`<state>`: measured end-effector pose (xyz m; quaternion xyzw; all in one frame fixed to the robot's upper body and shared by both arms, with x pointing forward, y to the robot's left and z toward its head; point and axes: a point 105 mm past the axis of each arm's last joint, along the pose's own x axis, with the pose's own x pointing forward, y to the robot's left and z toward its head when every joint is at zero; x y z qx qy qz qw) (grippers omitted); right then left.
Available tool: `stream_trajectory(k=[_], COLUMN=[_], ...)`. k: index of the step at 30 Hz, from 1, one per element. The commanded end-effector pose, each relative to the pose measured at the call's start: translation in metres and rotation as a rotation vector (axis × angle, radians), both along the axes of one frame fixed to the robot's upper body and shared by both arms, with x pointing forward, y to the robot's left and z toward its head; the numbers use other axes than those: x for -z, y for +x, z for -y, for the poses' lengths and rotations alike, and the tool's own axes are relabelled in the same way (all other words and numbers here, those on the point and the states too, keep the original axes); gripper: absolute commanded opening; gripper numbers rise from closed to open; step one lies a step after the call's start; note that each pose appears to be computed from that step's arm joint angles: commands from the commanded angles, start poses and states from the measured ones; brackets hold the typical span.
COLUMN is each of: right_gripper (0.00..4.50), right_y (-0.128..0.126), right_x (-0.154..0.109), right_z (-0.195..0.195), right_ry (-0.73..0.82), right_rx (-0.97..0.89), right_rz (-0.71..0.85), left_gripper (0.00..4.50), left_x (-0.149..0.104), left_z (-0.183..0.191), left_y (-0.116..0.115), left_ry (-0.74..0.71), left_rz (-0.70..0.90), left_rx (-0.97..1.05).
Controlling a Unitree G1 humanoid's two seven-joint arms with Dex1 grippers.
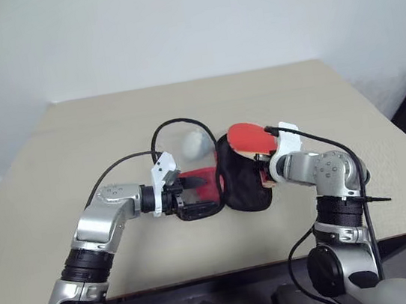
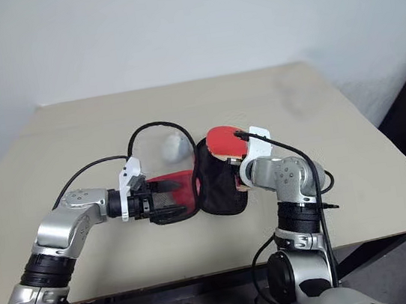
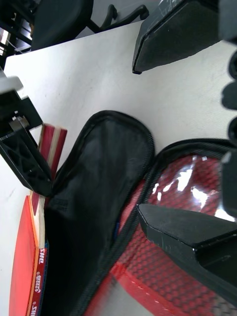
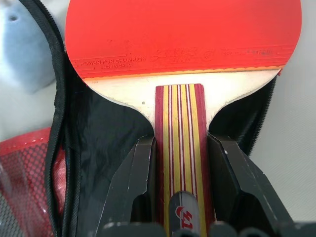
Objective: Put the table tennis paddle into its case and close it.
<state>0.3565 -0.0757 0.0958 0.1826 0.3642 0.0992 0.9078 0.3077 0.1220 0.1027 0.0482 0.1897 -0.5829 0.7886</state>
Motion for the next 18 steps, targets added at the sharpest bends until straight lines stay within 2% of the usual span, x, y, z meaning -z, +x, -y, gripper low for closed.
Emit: stream_trajectory(k=[1, 12, 18], right_gripper=[1.11, 1.11, 1.11], right_y=[-0.012, -0.019, -0.027], right_x=[-0.047, -0.059, -0.054], right_z=[-0.066, -0.066, -0.068], right_ry=[0.187, 0.199, 0.191], right_rx=[-0.161, -0.199, -0.238], right_rz=[0.102, 0.138, 0.099], left_gripper=[4.50, 4.50, 4.50], left_x=[-0.014, -0.014, -0.014], left_z=[0.004, 0.003, 0.002], left_y=[0.002, 0.003, 0.002], left_ry=[-0.011, -0.009, -0.007], left_rz=[0.049, 0.052, 0.051], left_rx=[0.017, 0.011, 0.008])
